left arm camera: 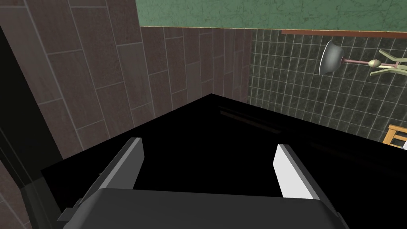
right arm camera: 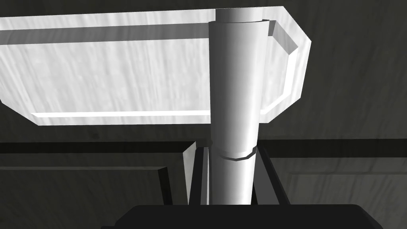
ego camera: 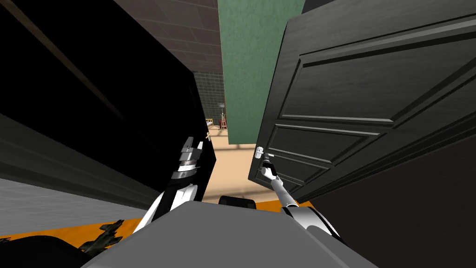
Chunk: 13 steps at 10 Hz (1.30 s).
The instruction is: Push the door open
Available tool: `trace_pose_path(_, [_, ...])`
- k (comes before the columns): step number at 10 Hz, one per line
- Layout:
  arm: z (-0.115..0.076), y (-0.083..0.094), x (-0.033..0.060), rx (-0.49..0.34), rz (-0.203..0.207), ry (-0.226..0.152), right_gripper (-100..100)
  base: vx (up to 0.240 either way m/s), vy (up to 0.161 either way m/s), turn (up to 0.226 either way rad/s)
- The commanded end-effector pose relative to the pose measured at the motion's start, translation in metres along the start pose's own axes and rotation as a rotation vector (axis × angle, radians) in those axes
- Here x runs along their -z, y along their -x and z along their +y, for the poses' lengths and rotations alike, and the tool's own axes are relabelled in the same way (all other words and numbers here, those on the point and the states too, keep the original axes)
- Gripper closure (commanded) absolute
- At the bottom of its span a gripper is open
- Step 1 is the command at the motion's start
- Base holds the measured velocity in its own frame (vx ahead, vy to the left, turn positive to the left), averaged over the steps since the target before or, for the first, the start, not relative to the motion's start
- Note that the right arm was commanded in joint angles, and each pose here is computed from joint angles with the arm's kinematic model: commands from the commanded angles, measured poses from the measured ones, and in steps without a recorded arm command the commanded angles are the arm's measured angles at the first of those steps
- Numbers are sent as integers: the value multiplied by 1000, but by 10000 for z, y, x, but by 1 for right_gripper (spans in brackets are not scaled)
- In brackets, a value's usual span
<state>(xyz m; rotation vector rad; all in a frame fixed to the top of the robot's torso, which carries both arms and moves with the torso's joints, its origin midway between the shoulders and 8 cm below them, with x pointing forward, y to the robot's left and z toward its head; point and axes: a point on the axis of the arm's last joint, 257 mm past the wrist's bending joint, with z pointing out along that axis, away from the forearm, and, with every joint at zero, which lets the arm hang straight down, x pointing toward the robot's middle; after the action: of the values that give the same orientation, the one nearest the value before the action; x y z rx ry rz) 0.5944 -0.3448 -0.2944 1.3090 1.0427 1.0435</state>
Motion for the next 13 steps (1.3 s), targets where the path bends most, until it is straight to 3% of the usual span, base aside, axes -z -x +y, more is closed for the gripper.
trace_pose_path(1, [28, 213, -30, 5, -35, 4, 100, 181, 101, -67])
trace_pose_path(6, [20, 517, -44, 2, -94, 2, 100, 178, 103, -66])
trace_pose_path(7, [-20, 462, -13, 1, -84, -4, 100, 79, 34, -32])
trace_pose_path(13, [-7, 935, 10, 2, -171, -1, 100, 195, 30, -47])
